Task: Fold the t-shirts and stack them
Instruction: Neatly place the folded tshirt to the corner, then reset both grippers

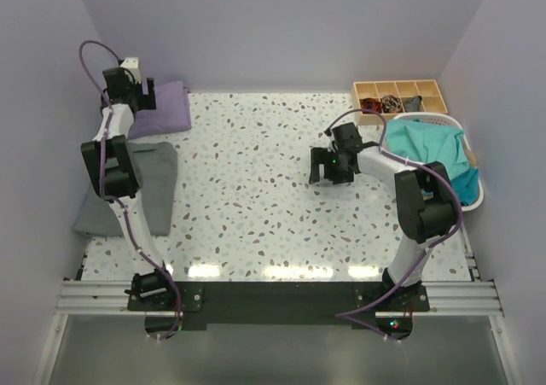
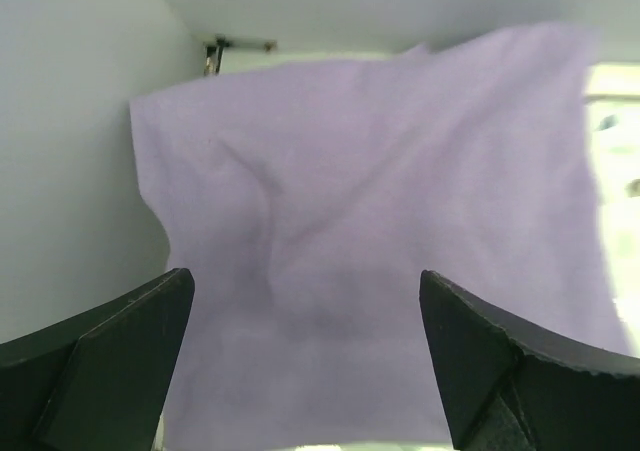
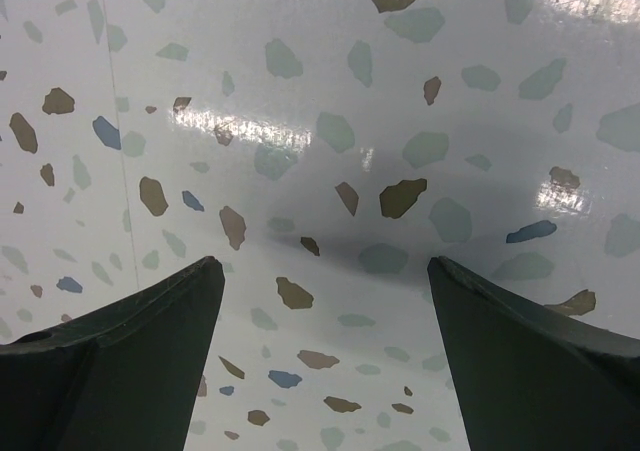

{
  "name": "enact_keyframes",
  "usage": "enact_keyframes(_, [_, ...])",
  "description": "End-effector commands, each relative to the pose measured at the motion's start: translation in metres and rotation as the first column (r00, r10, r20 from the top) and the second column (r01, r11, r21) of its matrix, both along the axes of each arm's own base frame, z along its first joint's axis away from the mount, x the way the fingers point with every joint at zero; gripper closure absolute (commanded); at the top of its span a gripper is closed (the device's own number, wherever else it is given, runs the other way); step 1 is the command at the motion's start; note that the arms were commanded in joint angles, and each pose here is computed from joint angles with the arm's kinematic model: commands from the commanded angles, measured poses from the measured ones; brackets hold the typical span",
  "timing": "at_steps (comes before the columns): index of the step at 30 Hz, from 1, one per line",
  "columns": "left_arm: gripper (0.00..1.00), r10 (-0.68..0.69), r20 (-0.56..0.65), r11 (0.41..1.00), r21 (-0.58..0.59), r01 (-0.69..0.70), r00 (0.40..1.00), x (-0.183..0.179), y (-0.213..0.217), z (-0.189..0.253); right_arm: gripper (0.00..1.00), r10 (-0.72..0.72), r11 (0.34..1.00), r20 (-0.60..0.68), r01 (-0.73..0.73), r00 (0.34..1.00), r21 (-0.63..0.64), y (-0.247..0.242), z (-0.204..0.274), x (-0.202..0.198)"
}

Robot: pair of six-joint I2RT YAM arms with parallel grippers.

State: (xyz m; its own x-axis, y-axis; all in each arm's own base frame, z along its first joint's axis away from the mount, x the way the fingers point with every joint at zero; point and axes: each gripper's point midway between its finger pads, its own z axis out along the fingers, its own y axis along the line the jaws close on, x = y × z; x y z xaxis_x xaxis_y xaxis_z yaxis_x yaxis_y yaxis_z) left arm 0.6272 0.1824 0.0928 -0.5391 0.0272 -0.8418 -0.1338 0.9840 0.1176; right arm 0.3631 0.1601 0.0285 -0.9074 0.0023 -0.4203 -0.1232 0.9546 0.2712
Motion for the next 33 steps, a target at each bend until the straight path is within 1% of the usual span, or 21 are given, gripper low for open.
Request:
enact_keyframes(1, [0.00,-0.040,0.312,0.997,0.074,0.018,0.949,-0.001,-0.042,0.175,0.12,0.024,0.999,0.049,-0.026,0.999,0.035,0.012,0.013,0.008])
enact_keyframes(3, [0.00,-0.053,0.316,0.996,0.080,0.029,0.947,-0.009,-0.068,0.181,0.12,0.026,0.999,0.053,-0.028,0.998,0.036,0.012,0.016,0.006])
enact_keyframes(4, [0.00,-0.044,0.342,0.996,0.083,0.016,0.939,-0.019,-0.075,0.203,0.12,0.021,0.999,0.058,-0.023,0.998,0.036,0.011,0.017,0.005])
enact_keyframes(5, [0.00,-0.060,0.328,0.997,0.064,0.042,0.943,-0.025,-0.091,0.198,0.12,0.023,0.999,0.066,-0.025,0.998,0.035,0.011,0.020,0.004])
enact_keyframes(6, [0.00,-0.073,0.362,0.997,0.053,0.058,0.929,-0.037,-0.101,0.219,0.12,0.021,0.999,0.070,-0.024,0.997,0.034,0.010,0.021,0.004])
enact_keyframes(7, [0.00,-0.118,0.338,0.992,0.005,0.124,0.934,-0.044,-0.122,0.205,0.12,0.014,1.000,0.071,-0.016,0.997,0.025,0.008,0.022,0.004])
enact_keyframes(8, [0.00,-0.143,0.346,0.987,-0.017,0.158,0.927,-0.051,-0.134,0.207,0.12,0.011,1.000,0.080,-0.013,0.997,0.022,0.007,0.026,0.004])
enact_keyframes(9, [0.00,-0.158,0.391,0.983,-0.020,0.181,0.907,-0.066,-0.144,0.229,0.12,0.012,1.000,0.086,-0.014,0.996,0.023,0.007,0.029,0.003])
enact_keyframes(10, [0.00,-0.140,0.362,0.978,-0.097,0.187,0.921,-0.078,-0.158,0.205,0.12,0.006,1.000,0.097,-0.008,0.995,0.020,0.005,0.032,0.004])
enact_keyframes(12, [0.00,-0.150,0.458,0.961,-0.141,0.238,0.876,-0.101,-0.180,0.236,0.12,-0.004,1.000,0.121,0.001,0.993,0.026,0.004,0.041,0.001])
enact_keyframes(13, [0.00,-0.202,0.430,0.940,-0.168,0.298,0.880,-0.114,-0.203,0.212,0.12,-0.006,1.000,0.126,0.002,0.992,0.029,0.003,0.044,-0.001])
enact_keyframes(15, [0.00,-0.234,0.484,0.924,-0.160,0.348,0.843,-0.138,-0.222,0.230,0.12,-0.005,0.999,0.143,0.001,0.990,0.034,0.002,0.052,-0.007])
enact_keyframes(16, [0.00,-0.282,0.453,0.899,-0.182,0.398,0.846,-0.151,-0.248,0.211,0.11,-0.003,0.999,0.148,-0.002,0.989,0.032,0.002,0.053,-0.010])
enact_keyframes(18, [0.00,-0.320,0.447,0.881,-0.184,0.437,0.835,-0.175,-0.267,0.210,0.11,-0.003,0.999,0.161,-0.002,0.987,0.035,0.000,0.058,-0.017])
enact_keyframes(19, [0.00,-0.331,0.403,0.879,-0.198,0.434,0.853,-0.187,-0.278,0.186,0.11,0.000,0.999,0.165,-0.006,0.986,0.037,0.000,0.059,-0.020])
enact_keyframes(21, [0.00,-0.339,0.416,0.872,-0.197,0.448,0.844,-0.206,-0.292,0.183,0.11,-0.007,0.999,0.157,0.002,0.988,0.033,-0.003,0.054,-0.029])
enact_keyframes(24, [0.00,-0.334,0.379,0.864,-0.242,0.441,0.863,-0.226,-0.313,0.152,0.11,-0.023,0.999,0.173,0.018,0.985,0.031,-0.007,0.054,-0.037])
enact_keyframes(25, [0.00,-0.357,0.340,0.855,-0.255,0.451,0.870,-0.235,-0.322,0.132,0.11,-0.025,0.999,0.177,0.020,0.984,0.029,-0.009,0.054,-0.039])
enact_keyframes(27, [0.00,-0.341,0.302,0.868,-0.263,0.422,0.890,-0.243,-0.326,0.115,0.11,-0.028,1.000,0.179,0.026,0.983,0.013,-0.012,0.054,-0.042])
enact_keyframes(29, [0.00,-0.376,0.271,0.852,-0.275,0.445,0.886,-0.259,-0.339,0.092,0.11,-0.025,1.000,0.182,0.026,0.983,-0.006,-0.016,0.053,-0.045])
enact_keyframes(33, [0.00,-0.322,0.248,0.885,-0.263,0.383,0.914,-0.270,-0.331,0.076,0.11,-0.025,0.999,0.180,0.032,0.983,-0.035,-0.022,0.049,-0.047])
